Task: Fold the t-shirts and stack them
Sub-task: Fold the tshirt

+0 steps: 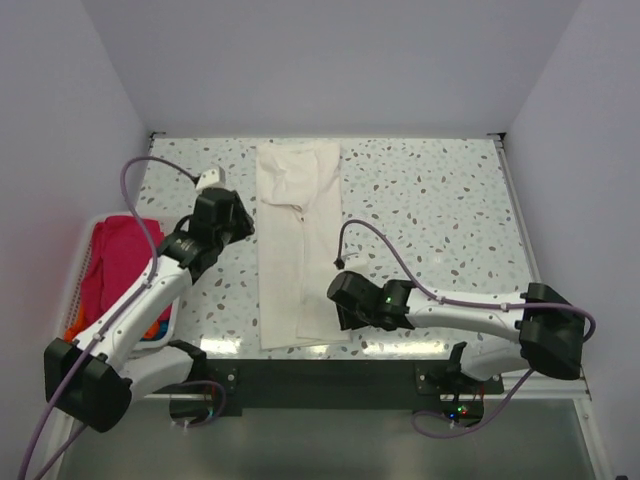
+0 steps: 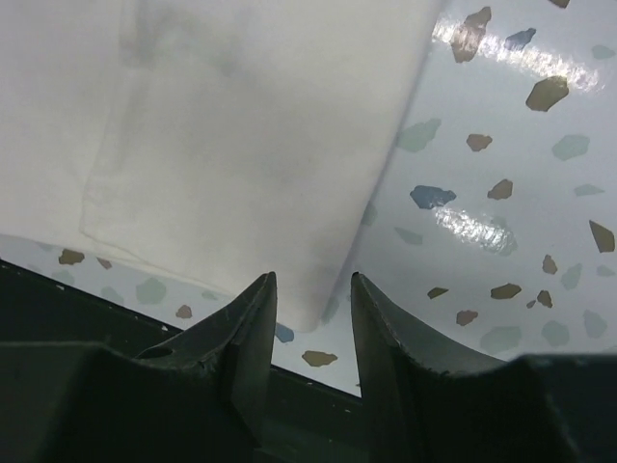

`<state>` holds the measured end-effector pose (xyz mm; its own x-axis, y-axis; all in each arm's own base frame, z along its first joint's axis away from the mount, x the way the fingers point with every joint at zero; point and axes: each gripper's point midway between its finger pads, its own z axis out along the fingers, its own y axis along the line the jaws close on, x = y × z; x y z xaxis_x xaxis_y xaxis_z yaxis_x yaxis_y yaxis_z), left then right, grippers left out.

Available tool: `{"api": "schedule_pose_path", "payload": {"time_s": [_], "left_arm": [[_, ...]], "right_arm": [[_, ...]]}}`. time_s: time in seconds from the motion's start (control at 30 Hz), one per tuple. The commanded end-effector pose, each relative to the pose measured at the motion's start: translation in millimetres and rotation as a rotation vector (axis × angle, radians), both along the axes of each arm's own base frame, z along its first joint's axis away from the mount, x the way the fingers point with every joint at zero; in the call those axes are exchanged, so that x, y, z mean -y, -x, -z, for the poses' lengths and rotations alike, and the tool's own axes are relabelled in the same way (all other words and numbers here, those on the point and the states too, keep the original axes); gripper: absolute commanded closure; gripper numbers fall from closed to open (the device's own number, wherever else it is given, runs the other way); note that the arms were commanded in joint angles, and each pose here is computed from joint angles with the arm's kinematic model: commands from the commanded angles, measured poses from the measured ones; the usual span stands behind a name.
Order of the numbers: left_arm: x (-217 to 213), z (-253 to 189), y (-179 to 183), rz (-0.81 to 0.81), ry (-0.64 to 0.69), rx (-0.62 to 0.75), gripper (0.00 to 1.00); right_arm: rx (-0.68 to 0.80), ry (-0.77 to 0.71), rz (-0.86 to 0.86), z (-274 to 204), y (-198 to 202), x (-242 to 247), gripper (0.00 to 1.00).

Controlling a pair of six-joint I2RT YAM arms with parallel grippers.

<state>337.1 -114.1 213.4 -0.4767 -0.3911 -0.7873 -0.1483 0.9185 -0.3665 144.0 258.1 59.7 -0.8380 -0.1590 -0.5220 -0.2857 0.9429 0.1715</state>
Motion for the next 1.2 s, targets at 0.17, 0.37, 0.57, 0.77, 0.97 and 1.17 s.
{"api": "schedule_pose_path", "payload": {"time_s": [0.17,0.37,0.57,0.77,0.97,1.17], "left_arm": [[-6.9,94.0,106.0,0.087,-0.033,-0.298,0.6],[20.8,125.9,147.0,0.15,-0.016,-0.458,0.59],[24.2,161.1,187.4,0.14,0.032,-0.557,0.57],[33.8,180.2,210.2,0.176,0.032,-0.612,0.53],[37.5,189.0,221.4,0.199,0.003,-0.634,0.52],[37.4,193.3,227.7,0.211,-0.026,-0.65,0.52]], "right_arm": [[0.085,0.092,-0.058,-15.8,12.0,-15.7,0.6],[0.101,0.187,-0.086,-3.3,19.8,-21.7,0.6],[0.09,0.213,-0.092,11.2,24.3,-23.1,0.6],[0.076,0.217,-0.095,22.3,26.5,-20.7,0.6],[0.058,0.22,-0.086,30.0,31.1,-14.8,0.6],[0.039,0.208,-0.077,35.5,36.1,-11.2,0.62]]}}
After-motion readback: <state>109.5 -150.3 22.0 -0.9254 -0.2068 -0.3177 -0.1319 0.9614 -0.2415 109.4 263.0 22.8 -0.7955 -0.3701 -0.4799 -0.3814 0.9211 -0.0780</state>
